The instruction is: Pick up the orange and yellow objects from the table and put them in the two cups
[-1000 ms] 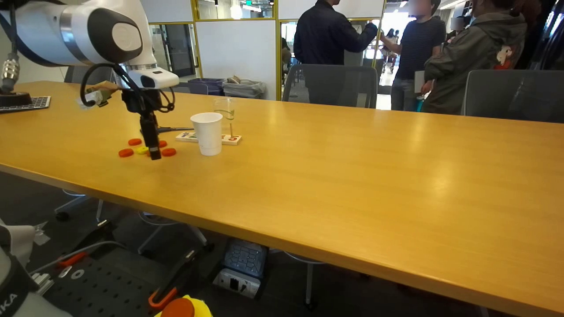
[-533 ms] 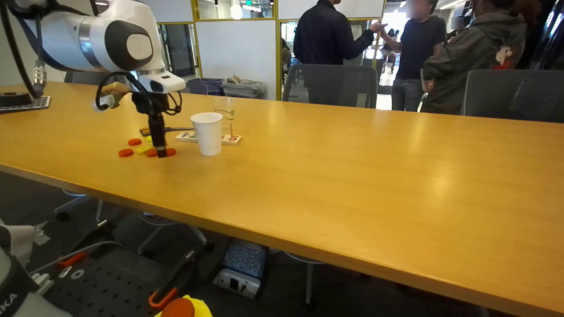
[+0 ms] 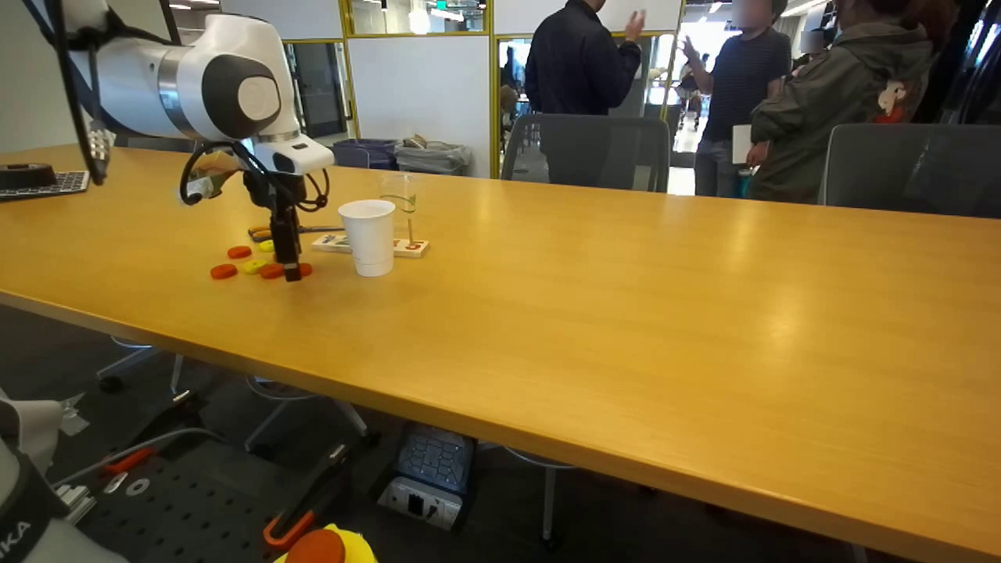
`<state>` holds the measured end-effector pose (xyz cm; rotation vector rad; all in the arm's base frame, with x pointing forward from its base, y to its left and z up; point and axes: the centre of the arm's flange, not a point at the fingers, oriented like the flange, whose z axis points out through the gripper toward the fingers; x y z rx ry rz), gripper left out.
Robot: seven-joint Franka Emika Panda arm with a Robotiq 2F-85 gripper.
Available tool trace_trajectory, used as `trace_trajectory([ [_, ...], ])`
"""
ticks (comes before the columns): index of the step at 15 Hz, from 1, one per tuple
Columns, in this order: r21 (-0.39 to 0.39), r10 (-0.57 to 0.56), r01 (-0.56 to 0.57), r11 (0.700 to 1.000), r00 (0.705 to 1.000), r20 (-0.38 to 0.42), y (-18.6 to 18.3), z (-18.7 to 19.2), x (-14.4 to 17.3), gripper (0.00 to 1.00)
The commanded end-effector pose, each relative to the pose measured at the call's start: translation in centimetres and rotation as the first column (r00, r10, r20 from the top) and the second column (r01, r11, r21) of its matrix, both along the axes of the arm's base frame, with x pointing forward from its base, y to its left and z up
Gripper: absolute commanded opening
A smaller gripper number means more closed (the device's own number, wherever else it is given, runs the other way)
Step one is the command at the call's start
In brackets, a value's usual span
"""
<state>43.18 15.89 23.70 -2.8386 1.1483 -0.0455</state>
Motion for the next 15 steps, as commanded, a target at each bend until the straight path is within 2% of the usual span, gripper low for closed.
trace_trajectory([
  [1, 0.000, -0.017, 0.017, 1.000, 0.999, 0.041, 0.6, -0.6, 1.5, 1.00],
  [7, -0.021, -0.022, 0.023, 1.000, 0.999, 0.039, 0.3, -1.1, 2.2, 1.00],
  [12, -0.093, 0.027, -0.026, 0.995, 1.000, 0.007, 0.9, -1.0, 1.8, 1.00],
  [15, -0.090, 0.046, -0.047, 0.995, 0.999, -0.008, 1.4, -0.8, 1.3, 1.00],
])
